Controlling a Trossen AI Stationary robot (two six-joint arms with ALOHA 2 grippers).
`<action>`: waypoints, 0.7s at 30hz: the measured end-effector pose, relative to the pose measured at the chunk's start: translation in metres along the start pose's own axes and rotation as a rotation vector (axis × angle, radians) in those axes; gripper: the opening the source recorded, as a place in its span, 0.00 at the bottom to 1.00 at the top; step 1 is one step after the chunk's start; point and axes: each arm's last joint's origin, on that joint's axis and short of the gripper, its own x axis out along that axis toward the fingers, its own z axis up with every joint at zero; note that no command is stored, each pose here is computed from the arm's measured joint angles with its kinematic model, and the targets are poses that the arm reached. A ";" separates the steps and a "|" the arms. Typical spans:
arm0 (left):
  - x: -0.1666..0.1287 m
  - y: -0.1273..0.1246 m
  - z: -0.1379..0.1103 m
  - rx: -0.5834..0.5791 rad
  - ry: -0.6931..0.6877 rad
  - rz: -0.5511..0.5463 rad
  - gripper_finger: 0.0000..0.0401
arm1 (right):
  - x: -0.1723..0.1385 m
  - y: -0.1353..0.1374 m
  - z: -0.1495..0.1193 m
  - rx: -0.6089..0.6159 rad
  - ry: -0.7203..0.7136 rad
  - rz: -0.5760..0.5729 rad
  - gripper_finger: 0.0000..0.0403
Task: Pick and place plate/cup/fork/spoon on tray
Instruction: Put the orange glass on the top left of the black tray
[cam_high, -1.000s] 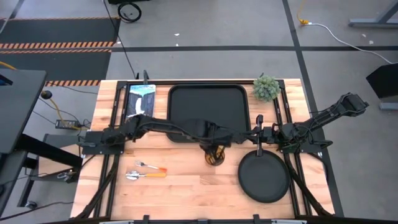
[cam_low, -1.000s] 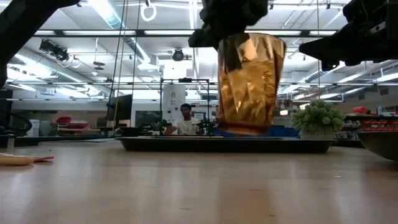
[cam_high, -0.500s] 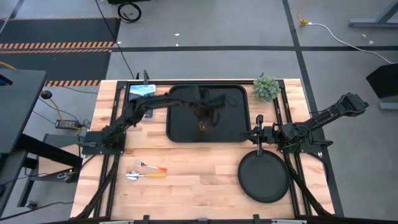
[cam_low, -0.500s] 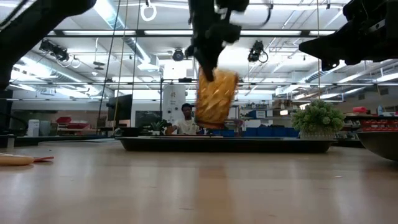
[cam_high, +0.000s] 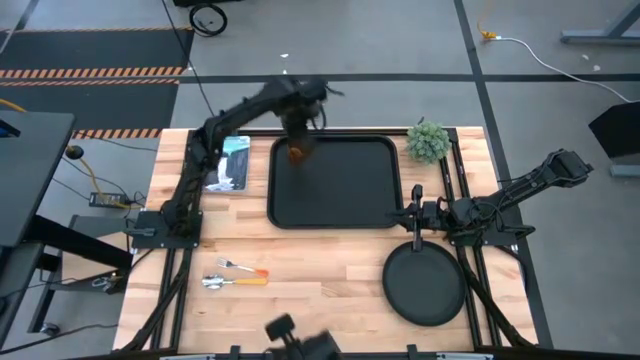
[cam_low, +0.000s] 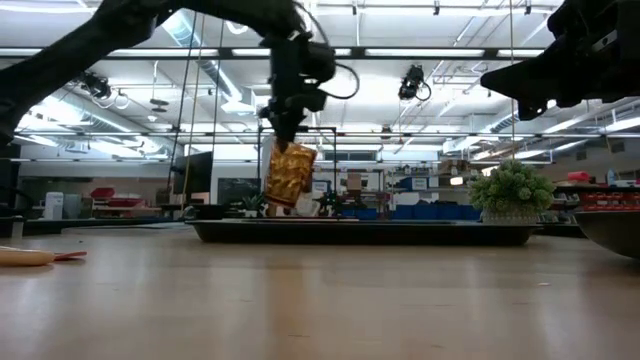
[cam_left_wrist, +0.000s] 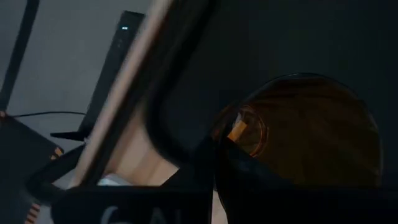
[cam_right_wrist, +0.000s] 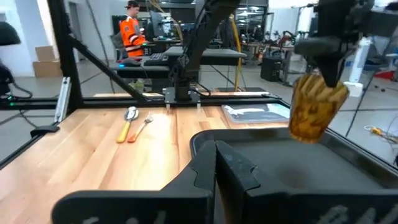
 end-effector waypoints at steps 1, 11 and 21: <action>-0.001 0.009 -0.001 -0.013 -0.004 -0.006 0.03 | 0.000 0.000 0.000 0.004 0.000 -0.004 0.04; 0.004 0.027 0.009 0.036 -0.160 -0.094 0.03 | 0.000 0.000 0.000 0.115 -0.001 -0.003 0.04; 0.052 0.030 -0.009 0.060 -0.125 -0.163 0.04 | 0.000 0.000 0.001 0.201 -0.006 0.001 0.04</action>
